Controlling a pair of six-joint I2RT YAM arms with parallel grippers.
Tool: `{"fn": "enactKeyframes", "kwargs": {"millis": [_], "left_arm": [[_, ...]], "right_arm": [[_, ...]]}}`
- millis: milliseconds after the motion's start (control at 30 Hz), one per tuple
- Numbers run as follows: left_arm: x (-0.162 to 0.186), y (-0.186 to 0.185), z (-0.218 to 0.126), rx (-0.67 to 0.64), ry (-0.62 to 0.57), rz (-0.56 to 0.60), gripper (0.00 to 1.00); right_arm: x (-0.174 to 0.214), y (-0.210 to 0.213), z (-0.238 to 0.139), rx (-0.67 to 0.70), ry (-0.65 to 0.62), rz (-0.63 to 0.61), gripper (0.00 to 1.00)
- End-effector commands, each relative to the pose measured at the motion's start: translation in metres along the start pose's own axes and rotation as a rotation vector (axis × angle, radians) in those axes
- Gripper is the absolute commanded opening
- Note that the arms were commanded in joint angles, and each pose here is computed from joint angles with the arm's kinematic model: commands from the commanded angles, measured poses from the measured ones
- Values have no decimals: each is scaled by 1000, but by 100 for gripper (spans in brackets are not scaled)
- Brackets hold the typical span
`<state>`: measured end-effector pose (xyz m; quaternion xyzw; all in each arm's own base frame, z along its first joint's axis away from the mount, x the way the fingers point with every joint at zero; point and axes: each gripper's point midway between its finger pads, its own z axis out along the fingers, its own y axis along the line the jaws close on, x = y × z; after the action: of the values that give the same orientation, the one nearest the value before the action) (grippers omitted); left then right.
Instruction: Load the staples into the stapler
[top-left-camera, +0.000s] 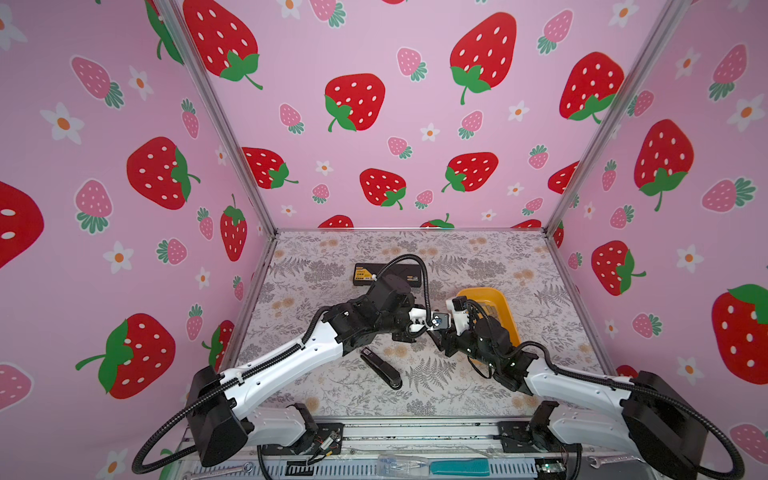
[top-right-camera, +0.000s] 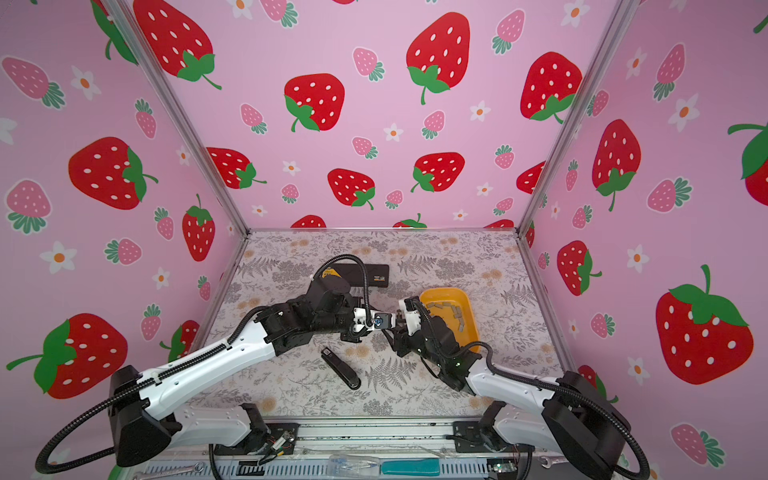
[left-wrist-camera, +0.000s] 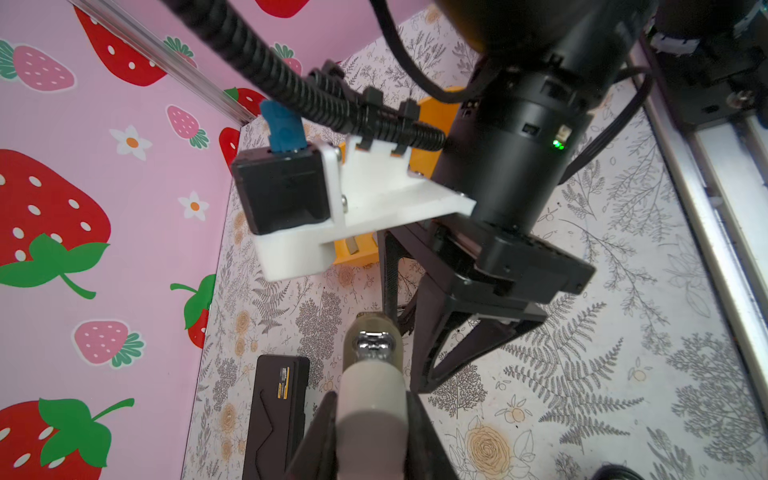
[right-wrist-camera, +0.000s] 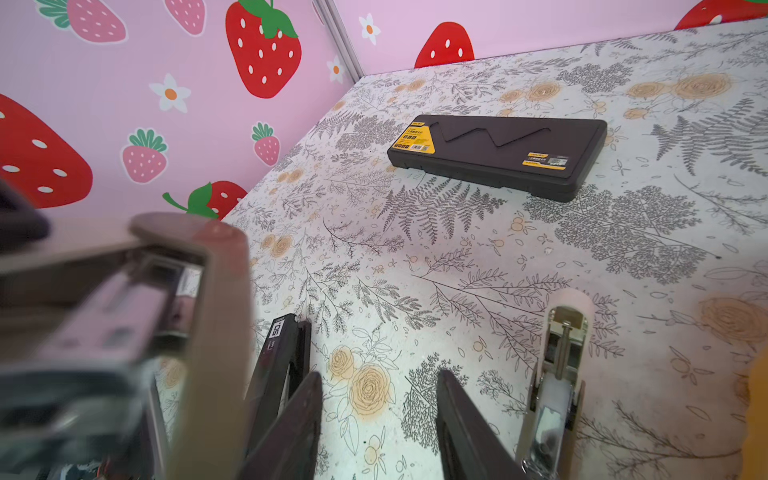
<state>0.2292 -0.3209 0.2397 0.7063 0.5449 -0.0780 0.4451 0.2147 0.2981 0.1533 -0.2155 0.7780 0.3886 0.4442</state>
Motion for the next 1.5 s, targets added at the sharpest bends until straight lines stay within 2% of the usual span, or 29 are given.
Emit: {"fn": "enactKeyframes", "kwargs": {"millis": [0,133,233,267,367,600,900,1067,1200,1467], "left_arm": [[-9,3,-5,-19,-43,6,0],[-7,1,-5,-13,-41,9,0],[-4,-3,-4,19,-22,11,0],[-3,-6,-3,42,-13,14,0],[-3,-10,1,81,-4,5,0],[-3,-12,1,79,-5,18,0],[-6,-13,3,75,-6,30,0],[-7,-14,5,70,-9,34,0],[-12,-16,3,81,-34,30,0],[-25,-22,-1,117,-103,11,0]], "right_arm": [[-11,4,0,-3,-30,-13,46],[-16,-2,-10,38,-67,-48,47],[-26,-2,-27,44,-127,-88,37],[-29,0,-34,35,-150,-97,31],[-41,11,-55,-16,-224,-120,23],[-50,36,-83,-150,-307,-145,18],[-42,43,-59,-189,-221,-124,14],[-32,29,-39,-112,-166,-106,13],[-29,24,-31,-88,-145,-106,13],[-25,28,-23,-124,-137,-98,13]]}}
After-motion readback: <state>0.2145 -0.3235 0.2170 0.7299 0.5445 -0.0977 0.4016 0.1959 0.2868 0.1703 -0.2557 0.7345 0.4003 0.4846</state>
